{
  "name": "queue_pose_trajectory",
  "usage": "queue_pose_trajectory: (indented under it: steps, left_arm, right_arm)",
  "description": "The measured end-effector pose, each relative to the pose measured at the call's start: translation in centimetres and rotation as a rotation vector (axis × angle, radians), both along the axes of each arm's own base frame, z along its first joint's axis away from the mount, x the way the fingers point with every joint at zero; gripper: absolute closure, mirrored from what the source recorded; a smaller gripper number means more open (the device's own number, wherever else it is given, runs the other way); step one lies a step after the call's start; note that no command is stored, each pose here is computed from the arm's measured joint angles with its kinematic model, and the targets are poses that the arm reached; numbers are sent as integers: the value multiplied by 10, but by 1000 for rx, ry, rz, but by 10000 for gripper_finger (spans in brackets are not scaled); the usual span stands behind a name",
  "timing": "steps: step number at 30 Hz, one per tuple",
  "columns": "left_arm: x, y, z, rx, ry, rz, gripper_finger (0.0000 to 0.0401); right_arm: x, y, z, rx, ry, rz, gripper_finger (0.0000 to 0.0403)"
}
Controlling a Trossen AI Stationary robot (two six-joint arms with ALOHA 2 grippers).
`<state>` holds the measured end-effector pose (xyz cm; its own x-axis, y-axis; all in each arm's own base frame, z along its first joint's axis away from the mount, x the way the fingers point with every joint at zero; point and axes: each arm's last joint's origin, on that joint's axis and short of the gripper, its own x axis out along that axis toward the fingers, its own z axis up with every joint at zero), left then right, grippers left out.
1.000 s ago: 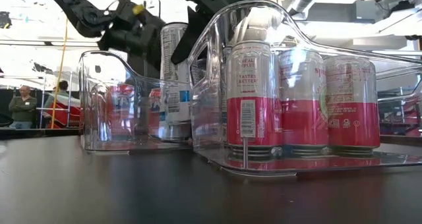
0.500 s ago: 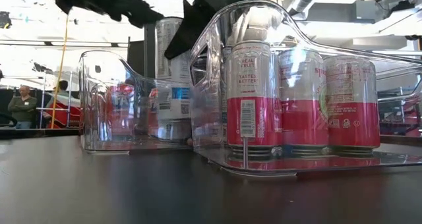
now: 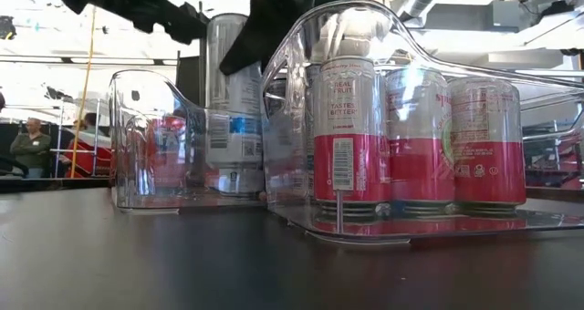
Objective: Sort soda cans
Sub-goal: Put the white soda can in the center transparent bin
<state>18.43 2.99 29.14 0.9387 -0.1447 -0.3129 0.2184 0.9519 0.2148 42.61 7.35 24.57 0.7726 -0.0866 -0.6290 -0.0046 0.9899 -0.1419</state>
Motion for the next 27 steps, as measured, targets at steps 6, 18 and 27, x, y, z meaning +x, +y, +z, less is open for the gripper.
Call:
queue_pose_trajectory:
  steps: [6, 18, 27]
  left_arm:
    - [12, -12, -16, 20, 48, -4, 131]
    - [15, -40, -19, 45, 56, -148, 131]
    - [33, -53, -39, 61, 148, -214, 131]
  right_arm:
    - [4, -12, -8, 10, 25, -48, 160]
    - [8, -21, -21, 32, 62, -98, 161]
    - [8, -22, -21, 37, 61, -105, 149]
